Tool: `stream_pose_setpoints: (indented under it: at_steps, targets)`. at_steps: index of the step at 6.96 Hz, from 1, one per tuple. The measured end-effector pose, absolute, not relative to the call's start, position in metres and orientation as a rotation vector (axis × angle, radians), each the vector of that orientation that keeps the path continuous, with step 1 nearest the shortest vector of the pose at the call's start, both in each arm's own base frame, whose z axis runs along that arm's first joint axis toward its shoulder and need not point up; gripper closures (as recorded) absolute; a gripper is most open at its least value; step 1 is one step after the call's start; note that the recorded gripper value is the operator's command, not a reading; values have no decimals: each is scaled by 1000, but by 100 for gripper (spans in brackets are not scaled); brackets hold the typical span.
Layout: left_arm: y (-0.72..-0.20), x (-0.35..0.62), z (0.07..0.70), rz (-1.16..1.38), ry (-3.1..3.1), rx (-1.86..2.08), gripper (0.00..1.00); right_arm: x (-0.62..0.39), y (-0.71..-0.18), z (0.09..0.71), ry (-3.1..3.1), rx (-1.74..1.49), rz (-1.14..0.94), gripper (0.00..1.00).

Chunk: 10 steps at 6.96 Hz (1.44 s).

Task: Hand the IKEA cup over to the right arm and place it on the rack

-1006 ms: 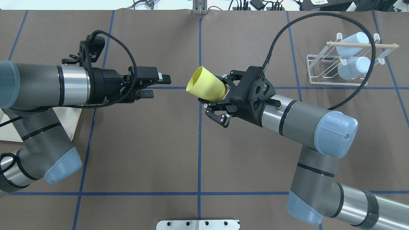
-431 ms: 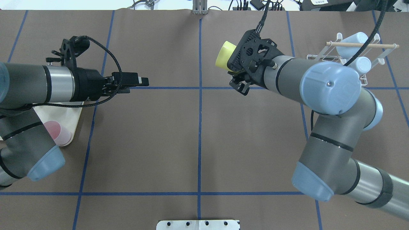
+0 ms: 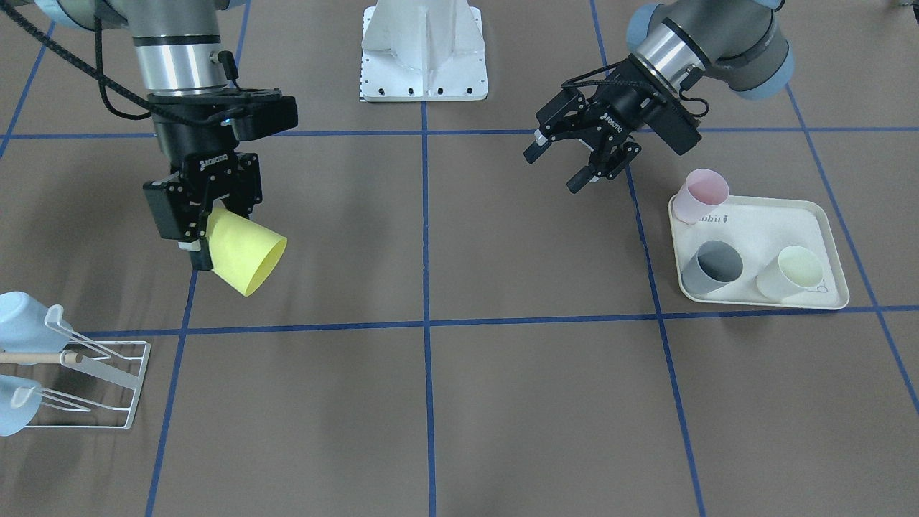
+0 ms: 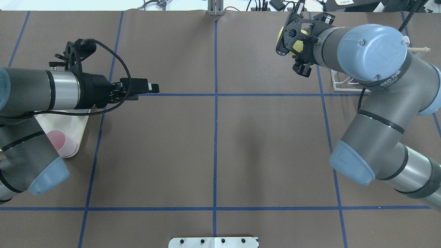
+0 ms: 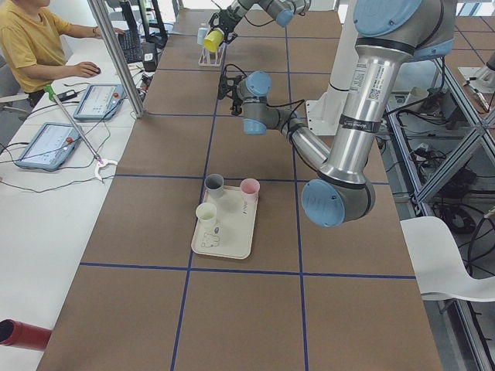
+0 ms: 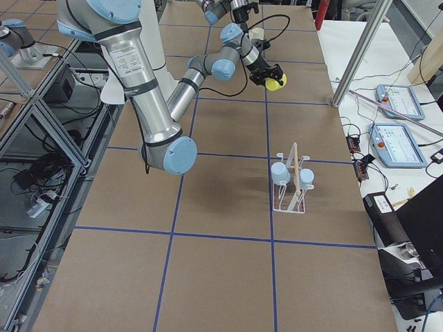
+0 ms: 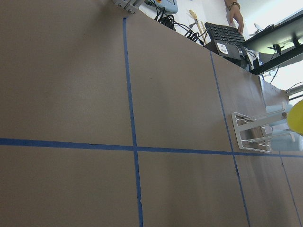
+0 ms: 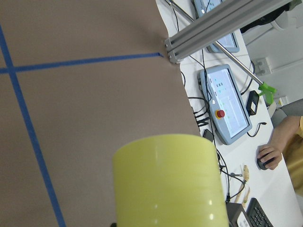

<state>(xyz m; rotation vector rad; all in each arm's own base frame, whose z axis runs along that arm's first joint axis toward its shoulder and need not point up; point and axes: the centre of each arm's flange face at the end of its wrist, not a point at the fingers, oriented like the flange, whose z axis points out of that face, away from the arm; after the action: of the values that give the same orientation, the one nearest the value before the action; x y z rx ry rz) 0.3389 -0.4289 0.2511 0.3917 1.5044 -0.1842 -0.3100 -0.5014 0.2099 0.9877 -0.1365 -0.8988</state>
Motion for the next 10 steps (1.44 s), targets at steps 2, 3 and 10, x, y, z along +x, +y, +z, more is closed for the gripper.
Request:
stream_pose_setpoints:
  at_steps: [2, 3, 10]
  targets:
    - [-429, 339, 251, -184, 1504, 392, 1, -244, -534, 246, 122, 846, -1123, 100]
    - [-429, 338, 251, -185, 1504, 393, 1, -216, -543, 270, 250, 774, -1251, 100]
    - [-428, 340, 252, -185, 1503, 388, 1, -162, -533, 463, 527, 482, -1575, 100]
